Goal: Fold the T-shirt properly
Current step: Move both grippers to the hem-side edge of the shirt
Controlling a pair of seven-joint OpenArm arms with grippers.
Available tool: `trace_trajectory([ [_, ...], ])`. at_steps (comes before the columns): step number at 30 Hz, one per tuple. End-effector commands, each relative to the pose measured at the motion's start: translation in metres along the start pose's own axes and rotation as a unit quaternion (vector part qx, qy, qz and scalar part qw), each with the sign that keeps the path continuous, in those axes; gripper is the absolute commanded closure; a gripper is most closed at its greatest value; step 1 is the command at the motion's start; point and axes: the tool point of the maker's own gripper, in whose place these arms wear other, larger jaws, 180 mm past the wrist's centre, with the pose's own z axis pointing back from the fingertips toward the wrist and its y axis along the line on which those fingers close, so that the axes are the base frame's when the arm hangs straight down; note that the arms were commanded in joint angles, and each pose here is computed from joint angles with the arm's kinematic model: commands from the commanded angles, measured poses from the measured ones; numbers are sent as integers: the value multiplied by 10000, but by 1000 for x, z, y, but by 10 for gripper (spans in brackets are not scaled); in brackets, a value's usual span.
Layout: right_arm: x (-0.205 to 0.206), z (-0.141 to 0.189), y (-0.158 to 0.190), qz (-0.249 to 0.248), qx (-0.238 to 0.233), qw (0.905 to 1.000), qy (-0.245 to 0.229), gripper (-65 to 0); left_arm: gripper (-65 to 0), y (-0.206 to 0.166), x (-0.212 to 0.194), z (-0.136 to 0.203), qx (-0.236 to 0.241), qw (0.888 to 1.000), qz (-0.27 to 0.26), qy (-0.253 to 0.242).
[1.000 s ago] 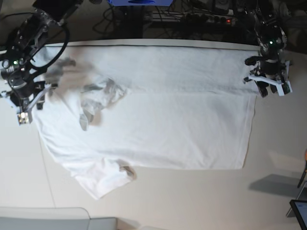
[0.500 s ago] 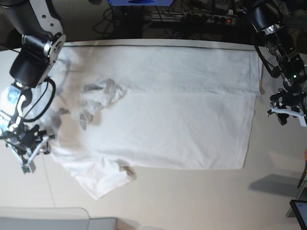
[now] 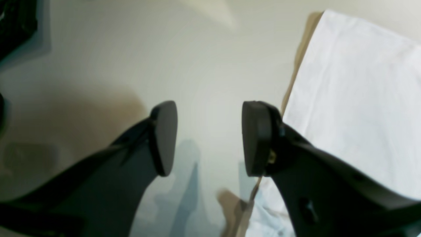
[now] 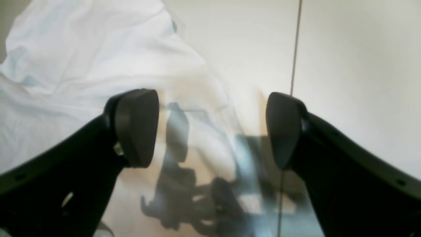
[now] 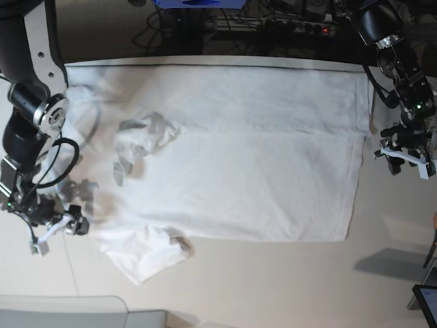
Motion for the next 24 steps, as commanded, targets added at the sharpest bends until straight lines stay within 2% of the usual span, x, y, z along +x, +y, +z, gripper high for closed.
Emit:
trace_trajectory([
  [1, 28, 6, -2, 27, 20, 9993, -376, -486, -317, 5, 18, 2, 29, 9997, -71, -237],
  [7, 7, -5, 2, -197, 167, 9993, -280, -486, -317, 6, 14, 0, 33, 9998, -53, -194],
  [10, -4, -7, 3, -238, 187, 9994, -174, -480, -317, 6, 20, 0, 32, 9993, -54, -355],
  [16, -26, -13, 8, -296, 239, 9993, -2, -340, -328, 1, 29, -9, -17, 9988, 79, -483],
  [22, -28, -13, 9, -283, 240, 9993, 28, -325, -328, -2, 28, -44, -87, 9977, 640, -190],
  [24, -28, -13, 9, -283, 240, 9993, 28, -297, -328, -5, 34, -53, -129, 9965, 800, -190],
])
